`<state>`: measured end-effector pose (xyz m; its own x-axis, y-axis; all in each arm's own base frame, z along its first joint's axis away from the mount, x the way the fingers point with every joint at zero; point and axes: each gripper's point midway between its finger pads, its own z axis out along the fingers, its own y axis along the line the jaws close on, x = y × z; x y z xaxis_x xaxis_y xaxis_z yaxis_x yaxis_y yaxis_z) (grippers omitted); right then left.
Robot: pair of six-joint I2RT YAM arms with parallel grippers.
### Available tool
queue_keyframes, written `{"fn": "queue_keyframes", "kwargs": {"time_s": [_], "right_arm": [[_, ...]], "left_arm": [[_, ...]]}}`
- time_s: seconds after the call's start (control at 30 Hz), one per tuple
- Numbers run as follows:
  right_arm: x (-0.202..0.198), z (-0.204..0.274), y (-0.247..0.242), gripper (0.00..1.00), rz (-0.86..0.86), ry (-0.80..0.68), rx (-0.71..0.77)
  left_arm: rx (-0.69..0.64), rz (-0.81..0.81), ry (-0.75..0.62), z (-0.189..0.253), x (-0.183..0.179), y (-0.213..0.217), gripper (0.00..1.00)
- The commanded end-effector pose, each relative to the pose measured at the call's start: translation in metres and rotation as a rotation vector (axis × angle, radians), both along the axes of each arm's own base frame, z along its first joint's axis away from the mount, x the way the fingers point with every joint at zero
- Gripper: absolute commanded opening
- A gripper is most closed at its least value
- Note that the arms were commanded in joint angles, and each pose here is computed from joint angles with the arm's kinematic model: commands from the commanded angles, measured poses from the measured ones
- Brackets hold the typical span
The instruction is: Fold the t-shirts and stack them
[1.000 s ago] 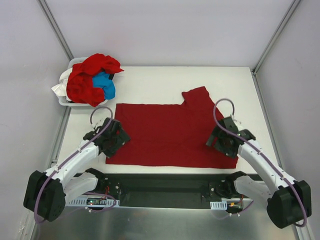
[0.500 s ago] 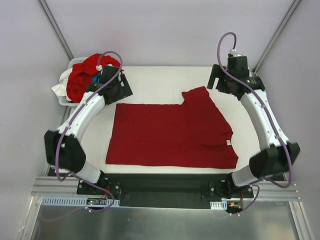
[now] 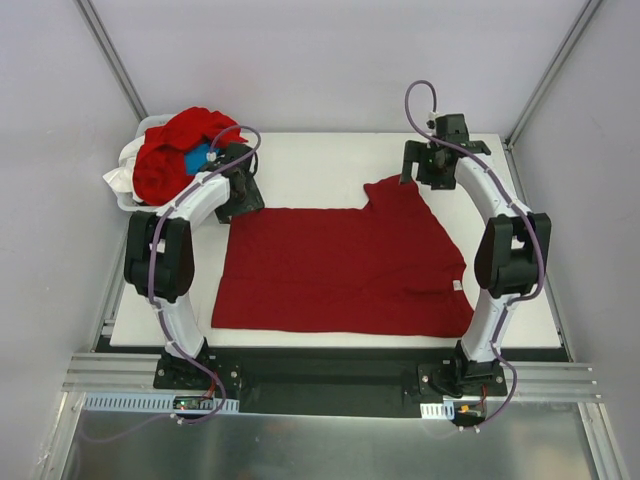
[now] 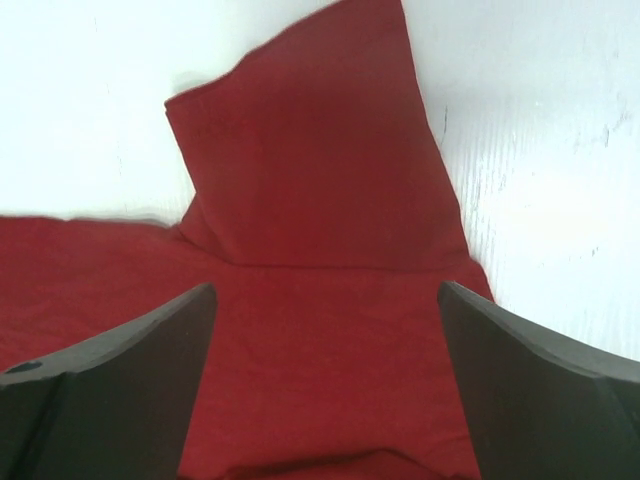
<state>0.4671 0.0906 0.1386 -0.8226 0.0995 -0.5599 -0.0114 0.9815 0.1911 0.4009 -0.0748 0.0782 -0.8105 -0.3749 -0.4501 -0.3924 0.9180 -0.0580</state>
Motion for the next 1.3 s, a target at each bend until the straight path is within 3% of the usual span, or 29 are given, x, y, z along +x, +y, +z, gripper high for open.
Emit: {"fn": "queue_keyframes", "kwargs": {"time_s": [0.0,0.4,0.9,1.0,1.1,1.27], "right_arm": [[0.031,0.010,0.000,0.96,0.024,-0.079,0.006],[0.037,-0.010,-0.008,0.96,-0.004,-0.044,0.023],[0.044,-0.014,-0.006,0.96,-0.033,-0.018,0.072],[0.044,-0.014,-0.008,0.96,-0.038,-0.017,0.069],[0.044,-0.015,-0.008,0.96,-0.035,-0.016,0.068],[0.044,-0.009,-0.006,0.96,-0.034,-0.025,0.074]], "left_arm": [[-0.019,0.155,-0.037,-0.007,0.018,0.016,0.71],[0.010,0.244,-0.136,-0.026,0.045,0.027,0.64],[0.036,0.225,-0.070,-0.053,0.046,0.061,0.59],[-0.016,0.146,-0.075,-0.047,0.050,0.042,0.56],[0.032,0.050,-0.106,-0.035,0.052,0.013,0.57],[0.050,0.077,-0.123,-0.035,0.050,-0.001,0.57]]}}
